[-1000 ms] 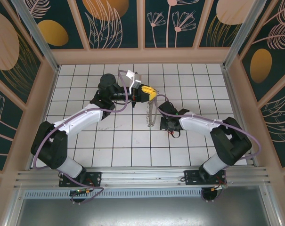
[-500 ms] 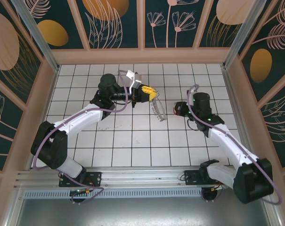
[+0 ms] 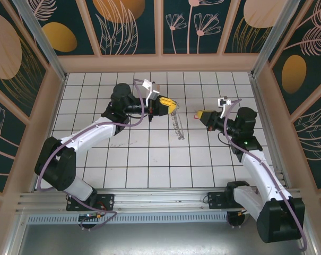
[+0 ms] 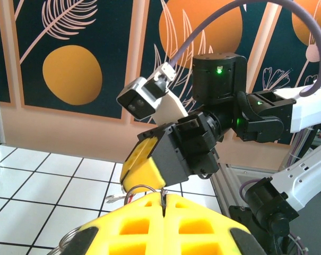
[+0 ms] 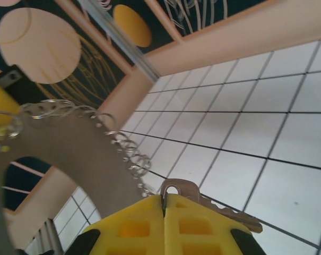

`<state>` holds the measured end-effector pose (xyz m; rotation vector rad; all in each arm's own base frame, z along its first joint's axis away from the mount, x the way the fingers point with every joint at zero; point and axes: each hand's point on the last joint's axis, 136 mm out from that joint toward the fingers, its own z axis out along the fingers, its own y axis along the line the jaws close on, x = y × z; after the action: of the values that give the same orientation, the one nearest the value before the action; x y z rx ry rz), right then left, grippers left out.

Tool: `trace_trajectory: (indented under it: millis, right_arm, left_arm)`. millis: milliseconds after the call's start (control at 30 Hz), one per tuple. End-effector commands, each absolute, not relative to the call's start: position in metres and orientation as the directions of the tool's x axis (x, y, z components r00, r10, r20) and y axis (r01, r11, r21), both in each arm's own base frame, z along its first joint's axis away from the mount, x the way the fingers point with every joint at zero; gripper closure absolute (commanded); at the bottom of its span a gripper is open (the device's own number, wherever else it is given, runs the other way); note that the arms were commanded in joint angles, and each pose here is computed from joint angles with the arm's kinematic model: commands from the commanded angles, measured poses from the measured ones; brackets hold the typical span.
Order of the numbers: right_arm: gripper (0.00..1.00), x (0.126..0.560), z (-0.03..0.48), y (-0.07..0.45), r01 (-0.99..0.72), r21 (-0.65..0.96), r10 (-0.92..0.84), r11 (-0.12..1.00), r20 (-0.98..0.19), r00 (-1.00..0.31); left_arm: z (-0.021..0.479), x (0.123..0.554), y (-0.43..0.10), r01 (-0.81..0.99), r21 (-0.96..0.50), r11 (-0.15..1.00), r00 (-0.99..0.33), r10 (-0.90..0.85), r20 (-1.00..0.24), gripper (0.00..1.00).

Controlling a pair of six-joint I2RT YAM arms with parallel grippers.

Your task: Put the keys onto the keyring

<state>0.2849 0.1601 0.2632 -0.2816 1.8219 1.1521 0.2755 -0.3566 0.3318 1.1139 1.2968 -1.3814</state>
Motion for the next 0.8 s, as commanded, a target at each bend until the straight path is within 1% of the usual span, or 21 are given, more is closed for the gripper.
trace_trajectory:
  millis: [0,133,167,267,333,367,400,433,500,633,767]
  right_arm:
    - [1.00,0.270,0.283,0.166,-0.701,0.541,0.249,0.464,-0.840,-0.483]
    - [1.00,0.265,0.287,0.168,-0.719,0.537,0.244,0.441,-0.843,-0.480]
    - [1.00,0.268,0.284,0.167,-0.701,0.546,0.247,0.458,-0.836,-0.490]
    - [1.00,0.293,0.245,0.153,-0.537,0.576,0.222,0.616,-0.781,-0.583]
    - [1.00,0.284,0.245,0.161,-0.582,0.591,0.215,0.558,-0.780,-0.587]
    - [1.00,0.291,0.235,0.155,-0.514,0.607,0.247,0.606,-0.758,-0.604]
    - [1.00,0.300,0.214,0.147,-0.408,0.585,0.229,0.702,-0.727,-0.647]
    - [1.00,0.303,0.203,0.148,-0.386,0.567,0.190,0.728,-0.707,-0.681]
    - [1.00,0.297,0.197,0.162,-0.431,0.613,0.176,0.662,-0.686,-0.706]
    - [1.00,0.300,0.166,0.162,-0.352,0.614,0.155,0.706,-0.619,-0.770]
    - [1.00,0.301,0.133,0.163,-0.280,0.580,0.122,0.765,-0.557,-0.821]
  left_arm:
    - [0.356,0.265,-0.354,0.993,-0.097,-0.066,-0.102,-0.067,-0.993,1.00]
    - [0.357,0.265,-0.355,0.993,-0.097,-0.069,-0.101,-0.065,-0.993,1.00]
    - [0.357,0.265,-0.355,0.993,-0.096,-0.069,-0.101,-0.064,-0.993,1.00]
    - [0.357,0.265,-0.355,0.993,-0.094,-0.069,-0.099,-0.063,-0.993,1.00]
    - [0.357,0.265,-0.355,0.993,-0.094,-0.071,-0.099,-0.063,-0.993,1.00]
    - [0.357,0.266,-0.355,0.993,-0.095,-0.072,-0.100,-0.062,-0.993,1.00]
    - [0.357,0.266,-0.355,0.993,-0.096,-0.071,-0.100,-0.062,-0.993,1.00]
    - [0.356,0.267,-0.355,0.993,-0.098,-0.071,-0.102,-0.063,-0.993,1.00]
    - [0.357,0.267,-0.356,0.992,-0.098,-0.075,-0.104,-0.069,-0.992,1.00]
    - [0.357,0.267,-0.358,0.991,-0.105,-0.080,-0.110,-0.067,-0.992,1.00]
    - [0.356,0.267,-0.357,0.991,-0.107,-0.075,-0.112,-0.068,-0.991,1.00]
